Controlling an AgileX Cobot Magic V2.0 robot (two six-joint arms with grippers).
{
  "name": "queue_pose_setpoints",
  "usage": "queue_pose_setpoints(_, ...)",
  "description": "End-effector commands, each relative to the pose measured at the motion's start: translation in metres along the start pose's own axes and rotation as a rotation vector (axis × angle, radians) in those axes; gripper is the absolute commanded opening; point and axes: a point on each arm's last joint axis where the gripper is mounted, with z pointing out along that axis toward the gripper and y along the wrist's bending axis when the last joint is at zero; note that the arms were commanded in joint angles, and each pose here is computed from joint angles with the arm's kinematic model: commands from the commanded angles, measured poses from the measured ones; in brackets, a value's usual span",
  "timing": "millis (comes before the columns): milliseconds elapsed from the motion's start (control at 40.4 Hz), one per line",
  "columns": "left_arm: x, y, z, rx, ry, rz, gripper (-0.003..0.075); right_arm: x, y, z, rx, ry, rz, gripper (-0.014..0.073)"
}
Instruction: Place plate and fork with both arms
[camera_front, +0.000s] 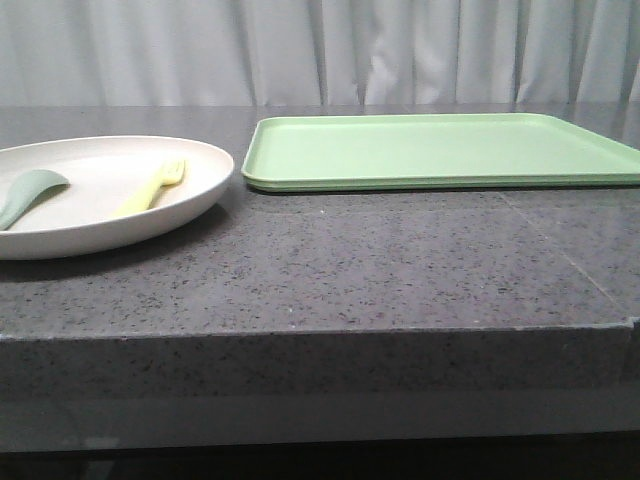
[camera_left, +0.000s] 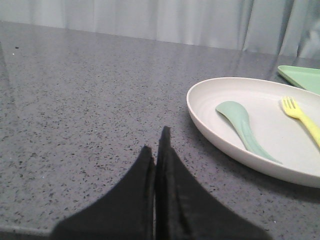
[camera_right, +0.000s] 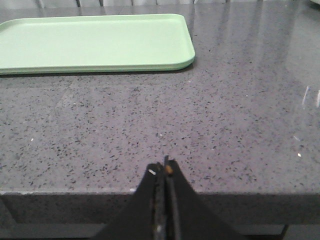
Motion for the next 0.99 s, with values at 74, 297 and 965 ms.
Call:
queue_pose_setpoints(74,-0.0073,-0.0002,-0.0017,0.004,-0.097,-0.005,-0.0018,-0.0096,0.0001,-0.0017,0.002,-0.103,-0.016,-0.0067)
queue_pose_setpoints(297,-0.0073,-0.0002,-0.0017,0.004,-0.097,-0.005,-0.0018,-0.0096,0.0001,-0.0017,0.002,-0.103,-0.016,-0.0067)
queue_pose_setpoints(965,-0.0074,-0.0002,-0.0017,0.004,-0.099,-0.005,-0.0018,-0.0176,0.0007,-0.0029,-0.003,-0.192,-0.016,-0.0067)
